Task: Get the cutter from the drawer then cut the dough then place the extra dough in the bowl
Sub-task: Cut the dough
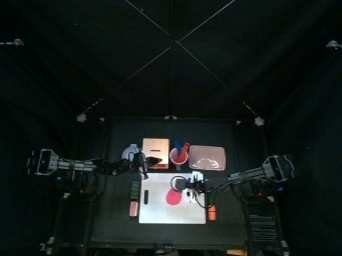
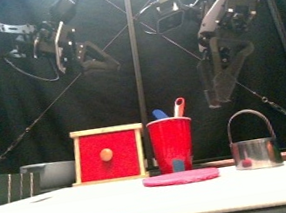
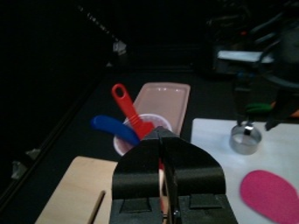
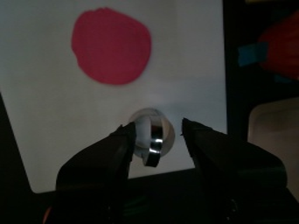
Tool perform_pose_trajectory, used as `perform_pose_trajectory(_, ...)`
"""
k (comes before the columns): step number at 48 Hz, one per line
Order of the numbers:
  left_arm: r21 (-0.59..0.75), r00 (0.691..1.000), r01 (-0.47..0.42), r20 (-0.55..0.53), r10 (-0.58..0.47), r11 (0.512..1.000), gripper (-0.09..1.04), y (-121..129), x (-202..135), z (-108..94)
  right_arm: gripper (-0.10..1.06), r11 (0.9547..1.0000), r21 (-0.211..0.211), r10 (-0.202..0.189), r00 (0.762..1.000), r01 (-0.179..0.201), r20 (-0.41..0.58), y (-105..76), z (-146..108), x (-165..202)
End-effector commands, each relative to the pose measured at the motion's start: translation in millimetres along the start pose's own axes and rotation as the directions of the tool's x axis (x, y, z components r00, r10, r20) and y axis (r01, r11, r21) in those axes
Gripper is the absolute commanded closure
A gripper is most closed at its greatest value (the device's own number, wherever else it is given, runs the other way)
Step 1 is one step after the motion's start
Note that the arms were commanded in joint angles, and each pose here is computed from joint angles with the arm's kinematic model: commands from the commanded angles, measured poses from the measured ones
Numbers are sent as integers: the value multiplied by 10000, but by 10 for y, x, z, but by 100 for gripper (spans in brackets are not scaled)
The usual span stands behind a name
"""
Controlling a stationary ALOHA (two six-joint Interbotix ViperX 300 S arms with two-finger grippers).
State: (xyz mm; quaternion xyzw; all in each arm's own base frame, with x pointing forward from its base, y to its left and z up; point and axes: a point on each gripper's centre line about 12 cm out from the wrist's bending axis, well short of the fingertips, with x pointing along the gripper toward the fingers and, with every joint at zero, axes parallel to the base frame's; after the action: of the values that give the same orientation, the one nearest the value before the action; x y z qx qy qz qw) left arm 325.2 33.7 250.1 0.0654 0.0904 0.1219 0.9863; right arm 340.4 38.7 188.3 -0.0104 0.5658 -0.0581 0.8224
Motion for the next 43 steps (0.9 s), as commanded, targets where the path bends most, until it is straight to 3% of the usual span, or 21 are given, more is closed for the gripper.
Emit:
perform_pose_trajectory(1, -73, 9971, 261, 717, -255, 9996, 65, -167, -81, 114, 15, 9998, 171, 123, 9998, -125, 124, -14, -28, -87)
perform_pose_trajectory(10, -190, 9934, 496, 1048, -474, 9986, 65, -321, -157, 101, 15, 9995, 283, 139, 9996, -132, -259, -27, -142, -5)
perform_pose_trajectory(25, -771, 9965, 387, 765, -328, 9963, 65, -311, -214, -94, 19, 9989, 351, 327, 9992, -320, -210, -3, -177, 111)
perform_pose_trajectory(34, -1259, 9997, 206, 165, -187, 9918, 65, -319, -211, -339, 34, 9976, 490, 491, 9986, -482, -171, 19, -168, 146)
perform_pose_trajectory(43, -1530, 9995, 257, -136, -281, 9879, 65, -371, -172, -442, 46, 9968, 546, 600, 9980, -588, -217, 61, -127, 178)
